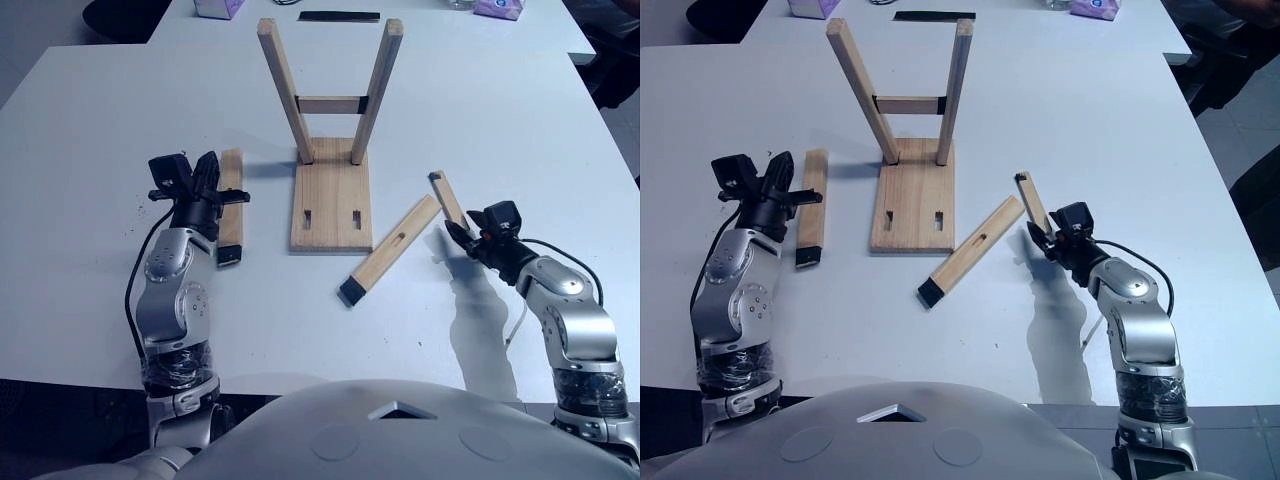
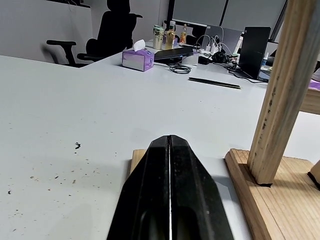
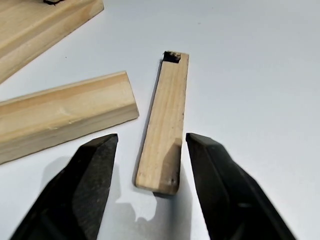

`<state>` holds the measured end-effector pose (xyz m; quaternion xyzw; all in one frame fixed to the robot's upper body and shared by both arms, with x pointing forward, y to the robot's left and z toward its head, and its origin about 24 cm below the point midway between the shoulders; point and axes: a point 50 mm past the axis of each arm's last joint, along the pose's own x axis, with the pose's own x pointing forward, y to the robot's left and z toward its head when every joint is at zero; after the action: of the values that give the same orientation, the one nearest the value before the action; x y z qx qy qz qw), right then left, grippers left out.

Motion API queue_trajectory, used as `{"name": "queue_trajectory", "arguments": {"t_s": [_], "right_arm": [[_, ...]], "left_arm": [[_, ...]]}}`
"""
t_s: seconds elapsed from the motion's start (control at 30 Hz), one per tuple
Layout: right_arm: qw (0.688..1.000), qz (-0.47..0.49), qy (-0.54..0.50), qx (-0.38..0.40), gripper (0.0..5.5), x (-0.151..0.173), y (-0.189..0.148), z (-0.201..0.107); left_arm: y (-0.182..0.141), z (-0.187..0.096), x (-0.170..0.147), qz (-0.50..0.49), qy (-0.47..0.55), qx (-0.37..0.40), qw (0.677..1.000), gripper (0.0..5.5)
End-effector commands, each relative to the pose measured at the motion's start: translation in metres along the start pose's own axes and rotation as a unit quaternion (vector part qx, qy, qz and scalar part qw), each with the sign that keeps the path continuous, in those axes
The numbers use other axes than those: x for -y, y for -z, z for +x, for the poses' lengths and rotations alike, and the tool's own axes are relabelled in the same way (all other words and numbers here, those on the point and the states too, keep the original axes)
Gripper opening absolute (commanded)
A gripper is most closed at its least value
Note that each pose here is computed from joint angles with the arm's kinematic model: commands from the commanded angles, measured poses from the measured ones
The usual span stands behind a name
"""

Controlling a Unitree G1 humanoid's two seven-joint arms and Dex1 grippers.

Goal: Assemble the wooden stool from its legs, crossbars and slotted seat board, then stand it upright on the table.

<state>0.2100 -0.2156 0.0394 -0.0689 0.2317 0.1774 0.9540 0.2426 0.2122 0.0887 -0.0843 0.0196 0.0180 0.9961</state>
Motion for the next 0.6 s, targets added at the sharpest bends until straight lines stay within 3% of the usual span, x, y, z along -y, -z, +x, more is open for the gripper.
{"name": "queue_trajectory", "arguments": {"t_s": [0.03,0.37,0.6], "right_arm": [[1.000,0.005,0.017,-0.001,2.52,0.001,0.003,0.001],[0.999,0.008,0.000,-0.039,2.52,-0.008,0.018,0.005],[0.999,0.002,0.031,-0.044,1.52,-0.003,0.022,0.005]], "left_arm": [[0.004,0.002,0.002,-0.003,0.000,-0.007,1.000,0.00],[0.008,0.002,0.002,-0.004,-0.001,-0.012,1.000,0.00],[0.008,0.004,0.002,-0.005,-0.002,-0.010,1.000,0.00]]}}
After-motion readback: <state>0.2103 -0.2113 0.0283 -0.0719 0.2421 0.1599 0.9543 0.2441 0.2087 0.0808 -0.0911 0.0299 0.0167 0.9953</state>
